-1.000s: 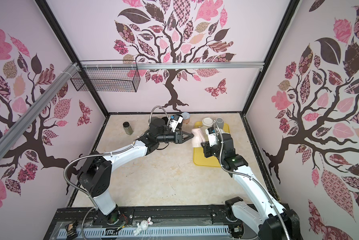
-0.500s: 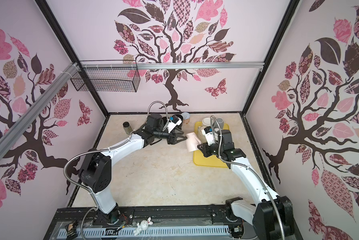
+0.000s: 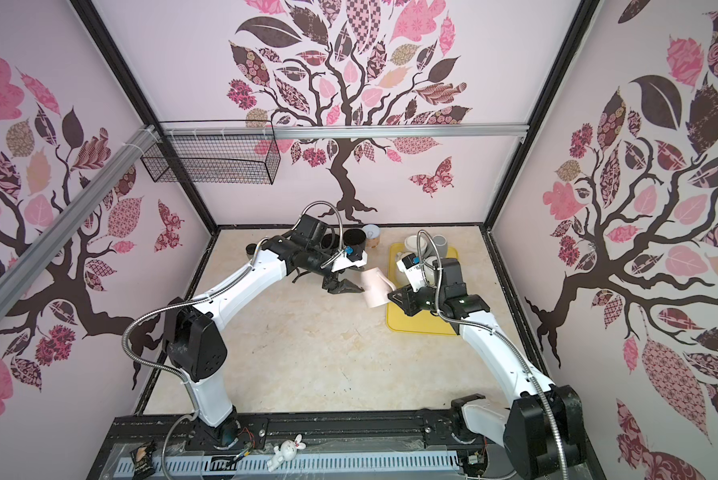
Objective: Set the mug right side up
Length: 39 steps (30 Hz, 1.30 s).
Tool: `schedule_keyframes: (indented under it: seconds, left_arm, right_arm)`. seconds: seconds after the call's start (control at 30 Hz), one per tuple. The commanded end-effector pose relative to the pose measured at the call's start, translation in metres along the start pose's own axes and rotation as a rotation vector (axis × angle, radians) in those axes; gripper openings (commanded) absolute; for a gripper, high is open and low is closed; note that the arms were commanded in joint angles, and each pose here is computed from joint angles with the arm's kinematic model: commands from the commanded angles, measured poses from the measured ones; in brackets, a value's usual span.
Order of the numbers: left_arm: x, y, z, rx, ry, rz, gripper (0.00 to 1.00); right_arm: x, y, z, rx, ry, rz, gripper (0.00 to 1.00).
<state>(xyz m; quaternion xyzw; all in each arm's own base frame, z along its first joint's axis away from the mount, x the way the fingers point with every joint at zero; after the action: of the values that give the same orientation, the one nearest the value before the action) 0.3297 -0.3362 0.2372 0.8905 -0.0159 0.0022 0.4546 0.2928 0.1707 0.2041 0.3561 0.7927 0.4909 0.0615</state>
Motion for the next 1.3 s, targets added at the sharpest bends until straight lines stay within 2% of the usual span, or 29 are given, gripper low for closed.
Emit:
schedule_keyframes:
  seconds: [0.0, 0.13, 0.5, 0.73, 1.0, 1.1, 1.27]
  left_arm:
    - [-0.01, -0.003, 0.0, 0.08, -0.049, 0.065, 0.7]
    - [-0.015, 0.004, 0.003, 0.066, -0.09, 0.065, 0.68]
    - [-0.034, -0.009, 0.034, 0.107, -0.208, -0.025, 0.64]
    - [-0.04, -0.02, 0.043, 0.121, -0.266, -0.093, 0.52]
    - [-0.044, -0.023, 0.047, 0.12, -0.293, -0.119, 0.36]
    - [-0.044, -0.025, 0.048, 0.122, -0.296, -0.133, 0.37]
    - [-0.044, -0.025, 0.051, 0.113, -0.308, -0.159, 0.49]
  right_arm:
    - [0.023, 0.031, 0.0, -0.062, 0.08, -0.135, 0.0]
    - [0.028, 0.024, 0.009, -0.013, 0.077, -0.162, 0.0]
    - [0.055, 0.025, 0.014, -0.021, 0.171, -0.204, 0.0]
    - [0.062, 0.03, 0.01, -0.08, 0.199, -0.213, 0.0]
    - [0.061, 0.044, 0.004, -0.191, 0.153, -0.237, 0.0]
    - [0.059, 0.045, 0.0, -0.215, 0.127, -0.254, 0.0]
    - [0.059, 0.046, -0.004, -0.235, 0.098, -0.289, 0.0]
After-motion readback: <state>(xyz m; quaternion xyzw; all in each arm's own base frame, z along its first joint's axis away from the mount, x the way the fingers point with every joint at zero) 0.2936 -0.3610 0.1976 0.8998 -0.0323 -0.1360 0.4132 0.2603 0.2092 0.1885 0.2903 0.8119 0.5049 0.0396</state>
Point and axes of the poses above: each gripper's point midway between its finger pads, its own z axis out along the fingers, its own x axis along the line the jaws close on, y = z × x, the point moved 1 cm from there along -z, back along the fingers, and after that the axes turned 9 degrees about -z, right-handed, at the moved point
